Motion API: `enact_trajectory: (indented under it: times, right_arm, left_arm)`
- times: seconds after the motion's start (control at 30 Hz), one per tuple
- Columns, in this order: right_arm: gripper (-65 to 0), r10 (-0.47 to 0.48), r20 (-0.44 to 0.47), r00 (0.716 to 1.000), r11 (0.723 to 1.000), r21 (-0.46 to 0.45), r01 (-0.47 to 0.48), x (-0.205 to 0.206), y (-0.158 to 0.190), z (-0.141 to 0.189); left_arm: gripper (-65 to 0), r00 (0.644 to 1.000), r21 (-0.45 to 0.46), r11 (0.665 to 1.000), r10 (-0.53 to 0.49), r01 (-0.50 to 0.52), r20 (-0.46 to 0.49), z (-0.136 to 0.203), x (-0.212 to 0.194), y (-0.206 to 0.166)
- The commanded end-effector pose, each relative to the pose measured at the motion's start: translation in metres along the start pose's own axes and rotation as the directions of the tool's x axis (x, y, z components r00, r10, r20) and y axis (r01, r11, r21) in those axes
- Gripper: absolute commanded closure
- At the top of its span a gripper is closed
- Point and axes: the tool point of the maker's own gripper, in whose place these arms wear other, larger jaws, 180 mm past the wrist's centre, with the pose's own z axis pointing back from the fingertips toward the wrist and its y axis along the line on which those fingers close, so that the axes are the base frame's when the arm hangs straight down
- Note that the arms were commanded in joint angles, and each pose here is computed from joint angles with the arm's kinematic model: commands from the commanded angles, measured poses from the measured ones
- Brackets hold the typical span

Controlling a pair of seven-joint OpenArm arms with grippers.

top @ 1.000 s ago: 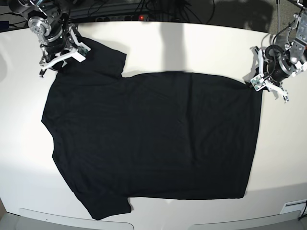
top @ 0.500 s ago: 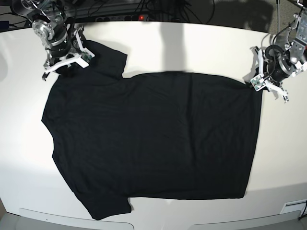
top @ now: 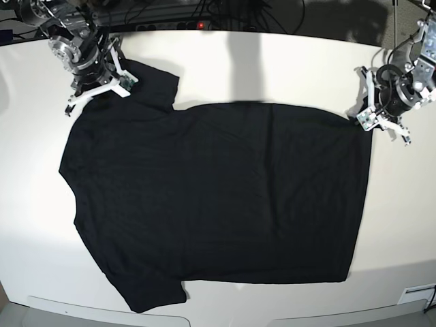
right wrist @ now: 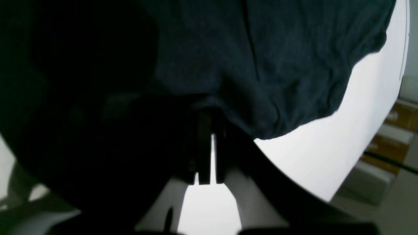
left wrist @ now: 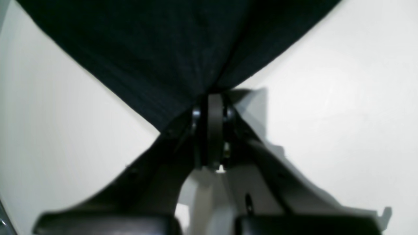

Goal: Fold the T-shirt properly
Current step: 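Move the right gripper to the sleeve-shoulder corner and grasp it, then lift both shoulder corners and fold them toward the shirt's middle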

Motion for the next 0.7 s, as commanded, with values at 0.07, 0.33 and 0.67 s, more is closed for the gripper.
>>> enact_trajectory:
  times: [0.07, 0.33, 0.67]
  right_arm:
    - [0.0, -0.032, -0.019, 0.999, 0.997, -0.070, 0.030, -0.005, -0.018, 0.003]
    - [0.0, -0.051, -0.013, 0.999, 0.995, -0.081, 0.050, -0.004, -0.011, 0.035]
    - [0.0, -0.104, -0.027, 0.994, 0.994, -0.035, 0.103, -0.021, 0.012, 0.085]
  left_arm:
    - [0.0, 0.997, -0.053, 0.997, 0.056, -0.059, -0.043, 0.003, -0.011, -0.011]
    - [0.0, 0.987, -0.112, 0.982, 0.154, -0.149, 0.036, 0.029, 0.012, -0.019]
    - [0.0, 0.993, -0.170, 0.978, 0.120, -0.122, -0.021, 0.061, 0.005, -0.062]
